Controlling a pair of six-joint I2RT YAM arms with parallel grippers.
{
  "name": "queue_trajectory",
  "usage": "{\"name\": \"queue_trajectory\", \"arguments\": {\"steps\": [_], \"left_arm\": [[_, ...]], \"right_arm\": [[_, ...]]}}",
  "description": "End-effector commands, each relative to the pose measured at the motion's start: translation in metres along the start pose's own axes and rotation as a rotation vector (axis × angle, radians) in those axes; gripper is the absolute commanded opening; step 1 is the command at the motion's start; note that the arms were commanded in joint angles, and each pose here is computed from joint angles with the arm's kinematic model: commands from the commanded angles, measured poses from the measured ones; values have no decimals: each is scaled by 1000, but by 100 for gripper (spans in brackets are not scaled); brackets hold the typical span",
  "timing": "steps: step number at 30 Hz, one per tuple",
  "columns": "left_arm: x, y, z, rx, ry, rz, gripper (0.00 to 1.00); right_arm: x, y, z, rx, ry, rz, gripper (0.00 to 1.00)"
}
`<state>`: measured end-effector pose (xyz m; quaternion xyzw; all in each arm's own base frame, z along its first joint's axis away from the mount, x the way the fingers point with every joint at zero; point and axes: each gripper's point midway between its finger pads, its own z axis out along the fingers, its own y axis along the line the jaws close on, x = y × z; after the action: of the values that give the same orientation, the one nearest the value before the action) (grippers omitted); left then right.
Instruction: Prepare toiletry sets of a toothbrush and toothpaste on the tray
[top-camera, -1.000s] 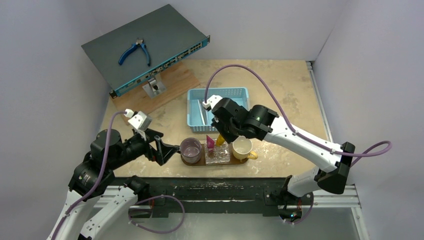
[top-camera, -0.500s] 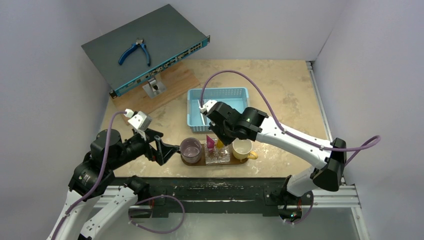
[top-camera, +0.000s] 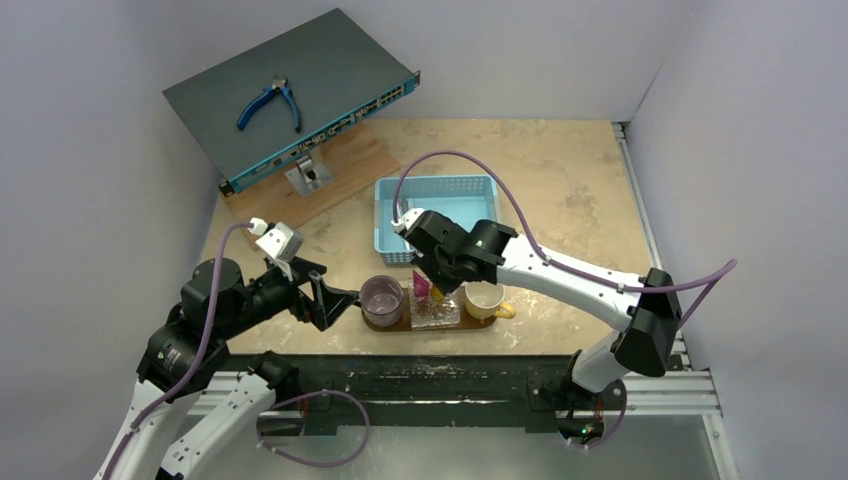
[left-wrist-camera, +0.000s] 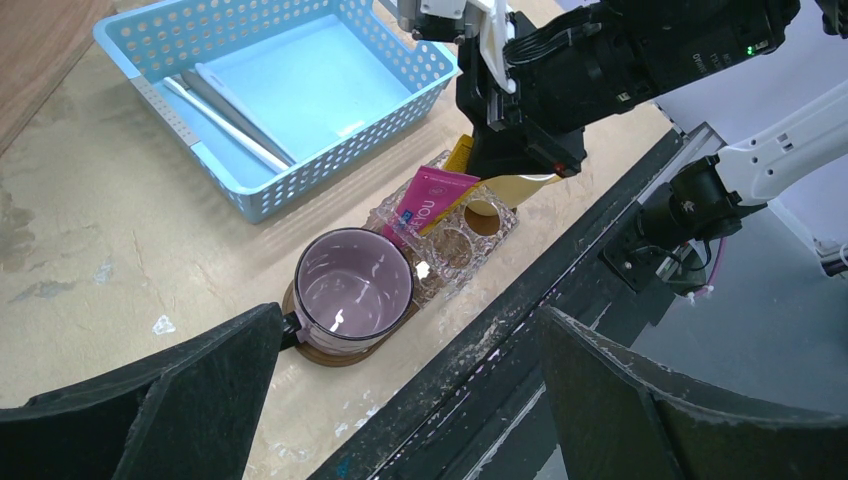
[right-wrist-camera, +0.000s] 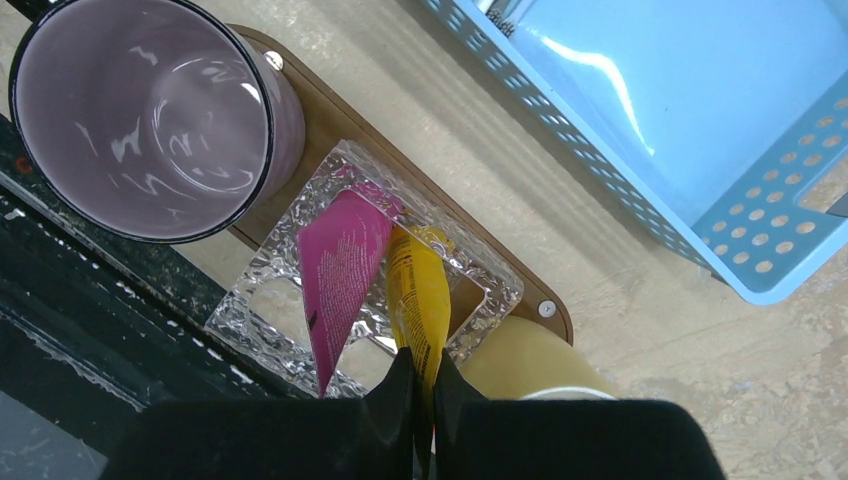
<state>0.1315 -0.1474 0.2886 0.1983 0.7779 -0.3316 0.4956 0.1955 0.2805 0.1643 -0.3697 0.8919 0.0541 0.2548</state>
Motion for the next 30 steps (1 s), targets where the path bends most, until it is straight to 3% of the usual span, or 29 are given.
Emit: {"name": "queue_trajectory", "arguments": {"steps": [1,30], "left_arm": [[-3,2,2,-4,-16,26,98],[-1,1,2,2,-13,26,98]], "right_arm": [[-8,3,2,0,-37,12,0],[-5,-9,-7,56,-20,10,4]]}}
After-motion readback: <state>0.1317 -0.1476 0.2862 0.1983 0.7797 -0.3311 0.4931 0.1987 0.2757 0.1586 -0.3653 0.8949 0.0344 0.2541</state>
